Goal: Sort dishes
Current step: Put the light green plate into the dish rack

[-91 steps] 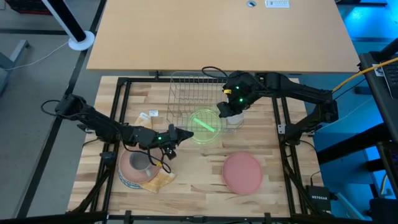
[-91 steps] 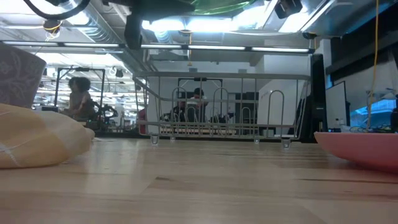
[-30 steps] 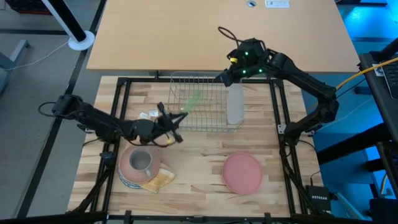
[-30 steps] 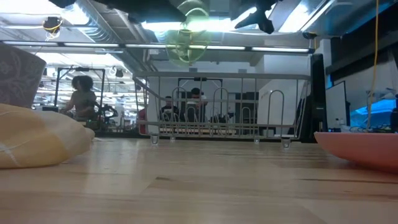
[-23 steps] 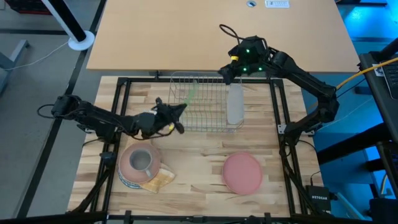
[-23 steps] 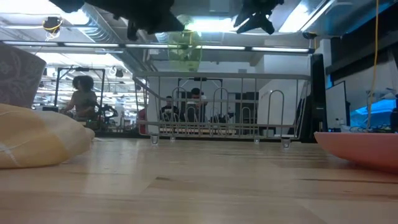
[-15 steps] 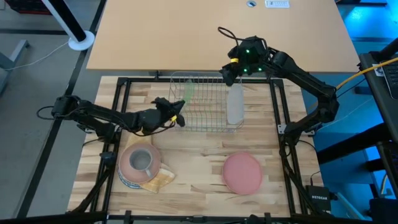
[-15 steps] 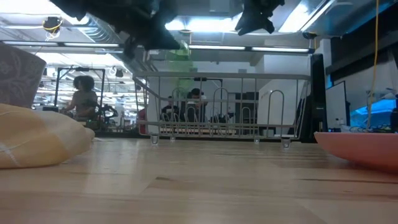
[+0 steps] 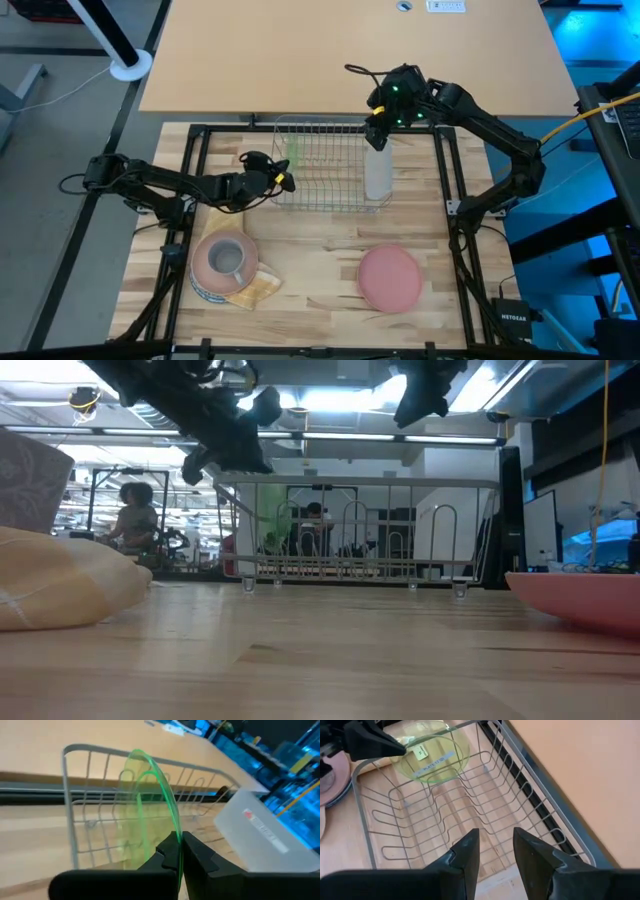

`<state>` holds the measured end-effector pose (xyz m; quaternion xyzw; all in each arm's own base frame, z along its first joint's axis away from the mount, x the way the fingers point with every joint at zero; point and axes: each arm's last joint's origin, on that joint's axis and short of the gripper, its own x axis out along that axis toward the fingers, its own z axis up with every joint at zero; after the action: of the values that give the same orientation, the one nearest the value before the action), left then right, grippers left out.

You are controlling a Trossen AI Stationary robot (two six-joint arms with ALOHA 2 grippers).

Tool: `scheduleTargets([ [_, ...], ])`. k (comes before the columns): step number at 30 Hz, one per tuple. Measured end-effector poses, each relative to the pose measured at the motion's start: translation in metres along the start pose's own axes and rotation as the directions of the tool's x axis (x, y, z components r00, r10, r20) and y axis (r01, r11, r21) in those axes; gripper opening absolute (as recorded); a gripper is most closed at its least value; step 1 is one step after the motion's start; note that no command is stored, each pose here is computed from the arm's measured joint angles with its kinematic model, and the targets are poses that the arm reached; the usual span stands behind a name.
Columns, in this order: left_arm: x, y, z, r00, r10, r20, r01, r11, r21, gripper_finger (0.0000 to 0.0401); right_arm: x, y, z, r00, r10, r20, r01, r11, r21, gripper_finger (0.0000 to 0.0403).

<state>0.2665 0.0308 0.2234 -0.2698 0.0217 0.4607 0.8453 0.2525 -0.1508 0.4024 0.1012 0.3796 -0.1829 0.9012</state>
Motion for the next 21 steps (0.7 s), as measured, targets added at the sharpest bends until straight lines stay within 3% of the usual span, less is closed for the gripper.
scheduleTargets([
  [21,0.003,0.012,-0.005,0.995,0.082,-0.056,-0.078,0.995,0.063,0.0001,0.008,-0.001,-0.006,1.0,0.002,-0.026,-0.003,0.999,-0.039,0.0122],
])
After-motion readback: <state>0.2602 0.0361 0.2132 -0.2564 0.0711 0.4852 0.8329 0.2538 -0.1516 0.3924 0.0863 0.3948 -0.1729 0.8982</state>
